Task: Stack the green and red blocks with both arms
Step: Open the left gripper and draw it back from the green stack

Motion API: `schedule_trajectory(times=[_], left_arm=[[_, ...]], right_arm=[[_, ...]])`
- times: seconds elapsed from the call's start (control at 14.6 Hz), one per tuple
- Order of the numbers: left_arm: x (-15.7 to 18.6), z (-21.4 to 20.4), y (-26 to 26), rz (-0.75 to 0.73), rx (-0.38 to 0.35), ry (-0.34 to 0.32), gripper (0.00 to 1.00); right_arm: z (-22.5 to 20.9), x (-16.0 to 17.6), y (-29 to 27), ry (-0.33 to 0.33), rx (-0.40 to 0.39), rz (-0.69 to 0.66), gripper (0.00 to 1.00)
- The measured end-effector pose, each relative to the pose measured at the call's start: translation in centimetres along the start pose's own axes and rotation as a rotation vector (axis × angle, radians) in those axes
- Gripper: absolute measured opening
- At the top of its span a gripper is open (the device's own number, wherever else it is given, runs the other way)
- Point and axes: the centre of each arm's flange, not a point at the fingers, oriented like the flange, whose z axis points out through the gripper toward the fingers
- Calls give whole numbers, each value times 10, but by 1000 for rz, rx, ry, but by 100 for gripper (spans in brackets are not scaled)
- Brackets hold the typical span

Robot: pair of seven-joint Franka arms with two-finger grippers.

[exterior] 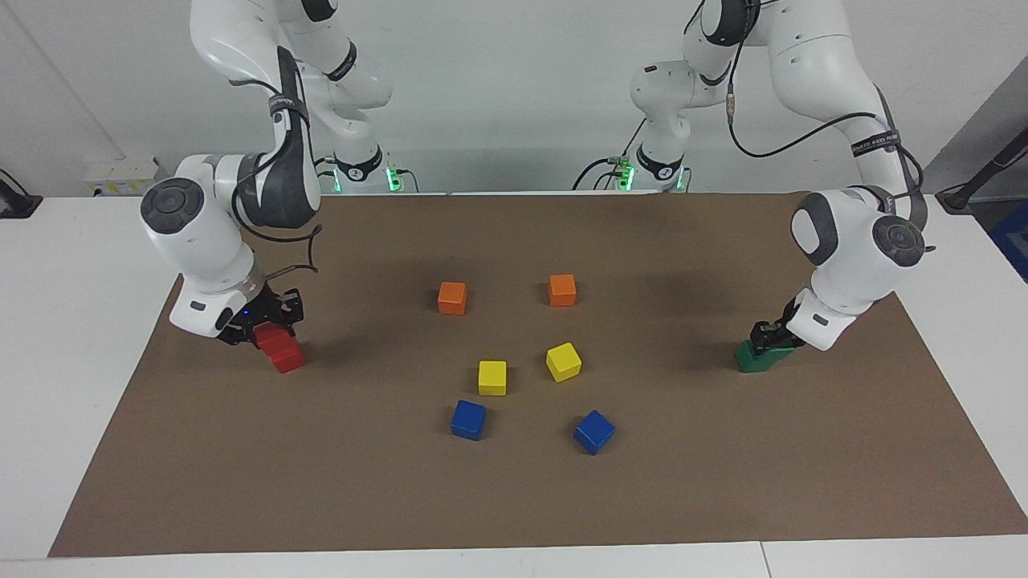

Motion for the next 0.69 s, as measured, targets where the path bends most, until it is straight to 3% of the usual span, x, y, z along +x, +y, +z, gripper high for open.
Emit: schedule_trajectory(times=[0.48, 0.55, 0.69], left_arm=[[-1, 8, 2, 1, 0, 29, 59], [-2, 13, 2, 1, 0, 31, 63], [-4, 18, 2, 1, 0, 25, 84]], right_arm=[[22, -12, 7, 17, -5, 15, 55], [26, -14, 8, 19, -6, 18, 55], [33, -16, 8, 21, -4, 21, 55]])
